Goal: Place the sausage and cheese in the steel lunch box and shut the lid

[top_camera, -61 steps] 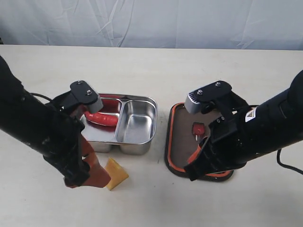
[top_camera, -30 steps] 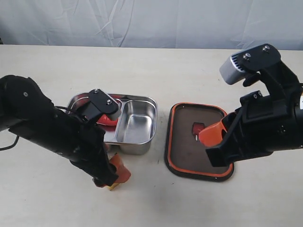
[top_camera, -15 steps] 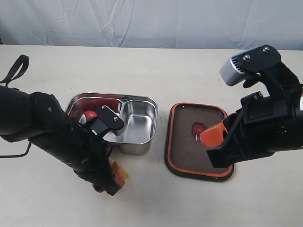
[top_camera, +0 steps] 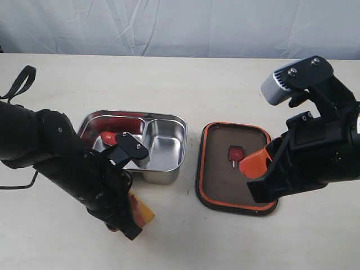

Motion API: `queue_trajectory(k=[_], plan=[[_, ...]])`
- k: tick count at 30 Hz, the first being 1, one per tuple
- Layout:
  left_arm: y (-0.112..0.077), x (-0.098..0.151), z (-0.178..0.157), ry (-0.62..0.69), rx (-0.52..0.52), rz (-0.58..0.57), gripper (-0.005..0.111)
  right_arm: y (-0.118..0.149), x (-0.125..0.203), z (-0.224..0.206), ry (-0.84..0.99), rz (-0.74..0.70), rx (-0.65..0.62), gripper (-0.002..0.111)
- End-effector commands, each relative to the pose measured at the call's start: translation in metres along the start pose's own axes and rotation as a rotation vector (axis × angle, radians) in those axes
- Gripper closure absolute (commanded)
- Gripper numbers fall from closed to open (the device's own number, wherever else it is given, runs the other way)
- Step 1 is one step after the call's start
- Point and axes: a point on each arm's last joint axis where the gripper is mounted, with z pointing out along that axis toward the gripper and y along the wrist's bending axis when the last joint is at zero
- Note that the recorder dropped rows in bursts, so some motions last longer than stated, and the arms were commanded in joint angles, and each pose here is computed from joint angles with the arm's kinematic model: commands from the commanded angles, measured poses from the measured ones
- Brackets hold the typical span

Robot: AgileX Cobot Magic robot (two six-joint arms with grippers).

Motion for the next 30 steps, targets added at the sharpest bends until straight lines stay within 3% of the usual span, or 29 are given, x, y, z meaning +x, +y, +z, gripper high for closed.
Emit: queue_trajectory(k=[1,10,15,18,22,28,30], plan=[[-0.008,0.005,-0.002,0.043,0.065,0.0,0.107,-0.001,0.002,-0.001,0.004,-0.012,0.007,0.109],[-0.021,-0.01,-0.045,-0.17,0.025,0.008,0.107,-0.002,0.001,-0.001,-0.007,-0.017,0.024,0.109],[-0.02,-0.024,-0.075,-0.357,-0.104,0.045,0.107,-0.004,-0.004,-0.001,-0.054,0.041,0.047,0.109],[-0.007,-0.037,-0.079,-0.443,-0.243,0.076,0.107,-0.008,-0.006,-0.002,-0.082,0.077,0.084,0.109],[0.006,-0.058,-0.07,-0.456,-0.306,0.103,0.107,-0.009,-0.007,-0.002,-0.093,0.088,0.095,0.109],[0.017,-0.077,-0.05,-0.417,-0.302,0.106,0.107,-0.009,-0.007,-0.002,-0.091,0.09,0.097,0.109],[0.018,-0.077,-0.048,-0.409,-0.299,0.108,0.098,-0.01,-0.006,-0.002,-0.09,0.106,0.103,0.109]])
